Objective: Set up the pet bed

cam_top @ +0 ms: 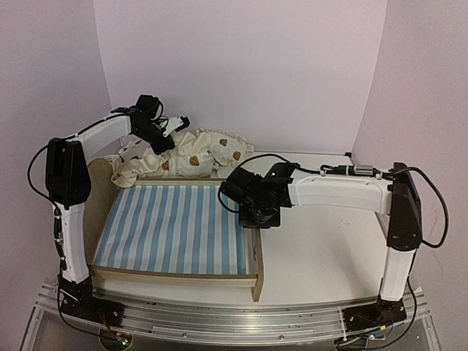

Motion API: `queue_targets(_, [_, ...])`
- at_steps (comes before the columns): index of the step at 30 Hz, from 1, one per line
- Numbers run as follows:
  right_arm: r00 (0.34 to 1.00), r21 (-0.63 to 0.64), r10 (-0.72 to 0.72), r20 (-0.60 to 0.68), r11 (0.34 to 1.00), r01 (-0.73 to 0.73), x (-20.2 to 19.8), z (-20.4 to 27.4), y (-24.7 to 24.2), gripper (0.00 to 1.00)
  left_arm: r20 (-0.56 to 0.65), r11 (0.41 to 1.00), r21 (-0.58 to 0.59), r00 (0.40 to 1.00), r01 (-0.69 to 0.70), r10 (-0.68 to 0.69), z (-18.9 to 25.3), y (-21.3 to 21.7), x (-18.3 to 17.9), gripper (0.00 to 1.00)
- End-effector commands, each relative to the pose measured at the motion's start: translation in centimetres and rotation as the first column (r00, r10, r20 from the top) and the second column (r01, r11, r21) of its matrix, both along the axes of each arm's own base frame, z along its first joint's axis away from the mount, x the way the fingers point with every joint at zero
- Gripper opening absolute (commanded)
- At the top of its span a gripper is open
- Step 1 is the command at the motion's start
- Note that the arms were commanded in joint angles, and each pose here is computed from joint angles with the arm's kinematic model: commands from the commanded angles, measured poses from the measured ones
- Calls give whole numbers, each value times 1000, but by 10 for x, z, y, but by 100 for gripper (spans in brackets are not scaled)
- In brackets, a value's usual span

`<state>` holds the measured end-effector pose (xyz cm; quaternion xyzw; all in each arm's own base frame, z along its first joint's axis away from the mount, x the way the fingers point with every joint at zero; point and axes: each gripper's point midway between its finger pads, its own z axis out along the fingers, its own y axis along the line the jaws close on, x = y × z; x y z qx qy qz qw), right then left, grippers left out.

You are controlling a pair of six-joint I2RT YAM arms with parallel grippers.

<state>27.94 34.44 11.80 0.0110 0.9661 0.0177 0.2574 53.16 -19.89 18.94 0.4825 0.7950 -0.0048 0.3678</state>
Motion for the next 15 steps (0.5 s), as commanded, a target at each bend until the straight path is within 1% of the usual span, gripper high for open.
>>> queue_targets(1, [967,-41,-163,197,984,174,13,53,-64,10,426,956,-277,904,94,34,222,-19,-12,0])
queue_targets(3, [957,-34,-193,217,978,205,12,58,-80,9,523,937,-318,851,144,46,271,-20,-26,0])
queue_targets(7, [940,-37,-251,233,963,266,10,60,-116,6,690,894,-367,720,256,77,362,-17,-66,0])
queue_targets(12, [919,-40,-320,231,940,337,12,61,-160,3,797,821,-405,595,402,102,442,-14,-117,0])
queue_targets(15, [905,-45,-351,240,927,371,18,66,-181,1,830,775,-403,550,487,87,469,-16,-144,0])
